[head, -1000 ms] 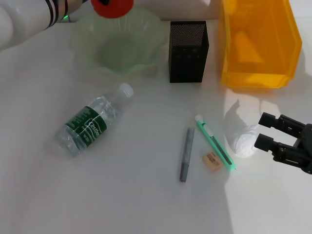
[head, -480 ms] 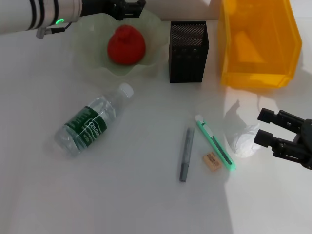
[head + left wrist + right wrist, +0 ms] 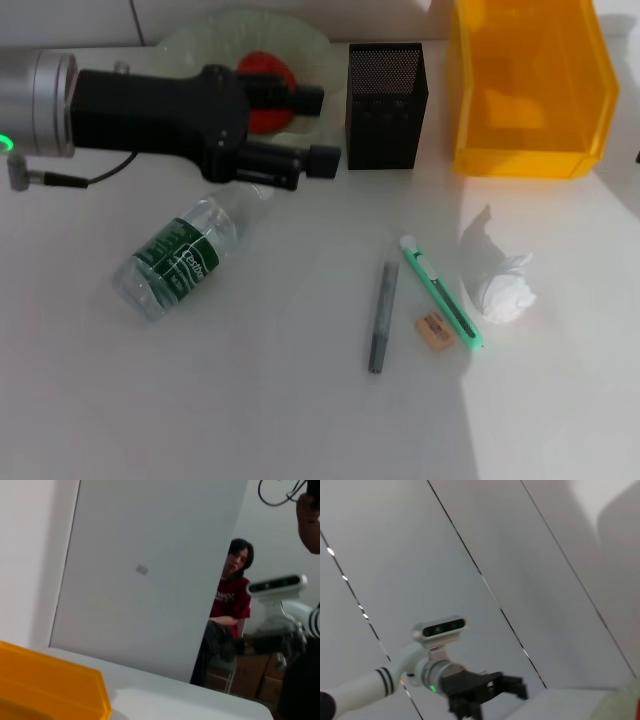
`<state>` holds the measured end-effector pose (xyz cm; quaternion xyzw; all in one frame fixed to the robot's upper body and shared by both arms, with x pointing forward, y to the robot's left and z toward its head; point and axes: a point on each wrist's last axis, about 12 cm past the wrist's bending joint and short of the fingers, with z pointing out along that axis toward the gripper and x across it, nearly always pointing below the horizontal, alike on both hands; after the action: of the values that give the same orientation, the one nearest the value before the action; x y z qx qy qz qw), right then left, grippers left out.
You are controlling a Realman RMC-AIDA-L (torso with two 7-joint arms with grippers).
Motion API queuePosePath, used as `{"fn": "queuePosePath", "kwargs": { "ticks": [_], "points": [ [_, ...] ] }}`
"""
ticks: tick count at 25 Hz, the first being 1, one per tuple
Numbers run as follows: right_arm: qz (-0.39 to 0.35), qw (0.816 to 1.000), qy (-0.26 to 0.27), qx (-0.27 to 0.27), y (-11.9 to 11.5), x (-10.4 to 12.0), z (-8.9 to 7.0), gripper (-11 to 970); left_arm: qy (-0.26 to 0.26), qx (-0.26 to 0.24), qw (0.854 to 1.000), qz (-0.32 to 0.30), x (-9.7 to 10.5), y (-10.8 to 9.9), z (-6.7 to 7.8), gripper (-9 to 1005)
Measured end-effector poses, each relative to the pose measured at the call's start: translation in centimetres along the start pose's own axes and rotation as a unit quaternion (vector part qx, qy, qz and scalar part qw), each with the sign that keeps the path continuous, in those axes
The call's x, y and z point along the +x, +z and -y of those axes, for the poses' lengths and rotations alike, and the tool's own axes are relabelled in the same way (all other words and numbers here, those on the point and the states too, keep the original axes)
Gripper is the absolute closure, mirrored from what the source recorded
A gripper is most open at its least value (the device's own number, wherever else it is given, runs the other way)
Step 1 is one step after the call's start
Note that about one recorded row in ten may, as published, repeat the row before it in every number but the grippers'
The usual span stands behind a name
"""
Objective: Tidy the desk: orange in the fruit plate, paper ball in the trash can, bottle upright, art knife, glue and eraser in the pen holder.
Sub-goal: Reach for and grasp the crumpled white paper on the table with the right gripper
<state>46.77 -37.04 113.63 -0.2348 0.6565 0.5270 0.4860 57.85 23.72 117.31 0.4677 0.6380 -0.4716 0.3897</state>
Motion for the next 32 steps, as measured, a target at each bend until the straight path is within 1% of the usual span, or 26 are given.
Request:
{"fn": "queuePosePath", "kwargs": {
  "ticks": [1,4,5,6,7,8,9,10,13,14,15,16,18,19,20,21,23,27,32],
  "points": [
    [-0.021,1.000,0.003,0.015,-0.3,-1.3,-0.1,146,0.000,0.000,1.000,0.000,0.0,0.0,0.0,155],
    [-0.090,0.994,0.016,0.065,-0.6,-5.1,-0.8,146,-0.008,-0.007,1.000,-0.026,1.8,-0.2,0.6,154],
    [-0.148,0.984,0.014,0.097,0.1,-7.6,-1.8,146,-0.013,-0.009,0.999,-0.035,2.4,-0.3,0.8,154],
    [-0.148,0.984,0.014,0.097,0.1,-7.6,-1.8,146,-0.017,-0.010,0.999,-0.041,2.8,-0.4,0.9,153],
    [-0.177,0.978,0.005,0.114,0.7,-8.7,-2.6,146,-0.021,-0.009,0.999,-0.047,3.1,-0.5,1.0,153],
    [-0.205,0.970,-0.001,0.130,1.4,-9.5,-3.2,146,-0.021,-0.009,0.999,-0.047,3.1,-0.5,1.0,154],
    [-0.234,0.961,-0.007,0.147,2.1,-10.1,-3.8,146,-0.029,-0.005,0.997,-0.066,3.7,-0.6,1.3,154],
    [-0.260,0.951,-0.018,0.164,2.9,-10.6,-4.4,146,-0.031,-0.006,0.997,-0.069,3.8,-0.6,1.3,155],
    [-0.331,0.924,-0.026,0.189,5.4,-11.3,-4.5,146,-0.045,-0.010,0.992,-0.114,4.1,-0.9,1.3,157],
    [-0.353,0.916,-0.022,0.191,6.3,-11.2,-4.1,146,-0.048,-0.011,0.991,-0.123,4.1,-1.0,1.3,158],
    [-0.393,0.899,-0.004,0.191,8.3,-10.6,-2.9,146,-0.050,-0.012,0.990,-0.130,4.2,-1.0,1.3,158],
    [-0.393,0.899,-0.004,0.191,8.3,-10.6,-2.9,146,-0.053,-0.013,0.989,-0.140,4.3,-1.0,1.3,159],
    [-0.421,0.885,0.015,0.201,9.8,-9.7,-1.3,146,-0.052,-0.016,0.988,-0.147,4.5,-0.9,1.4,160],
    [-0.433,0.877,0.016,0.207,10.6,-9.2,-0.6,146,-0.052,-0.018,0.987,-0.148,4.7,-0.9,1.5,161],
    [-0.450,0.866,0.017,0.219,11.9,-8.2,0.6,146,-0.052,-0.024,0.986,-0.155,5.1,-0.9,1.5,162],
    [-0.450,0.866,0.017,0.219,11.9,-8.2,0.6,146,-0.052,-0.024,0.986,-0.155,5.1,-0.9,1.5,162],
    [-0.461,0.858,0.013,0.225,13.2,-7.1,1.5,146,-0.054,-0.027,0.984,-0.168,5.5,-0.8,1.6,164],
    [-0.490,0.843,0.015,0.222,15.2,-4.8,2.6,146,-0.053,-0.036,0.981,-0.181,5.9,-0.5,1.6,166],
    [-0.507,0.834,0.010,0.219,16.6,-3.6,3.2,157,-0.052,-0.045,0.982,-0.176,6.0,-0.6,1.5,170]
  ]
}}
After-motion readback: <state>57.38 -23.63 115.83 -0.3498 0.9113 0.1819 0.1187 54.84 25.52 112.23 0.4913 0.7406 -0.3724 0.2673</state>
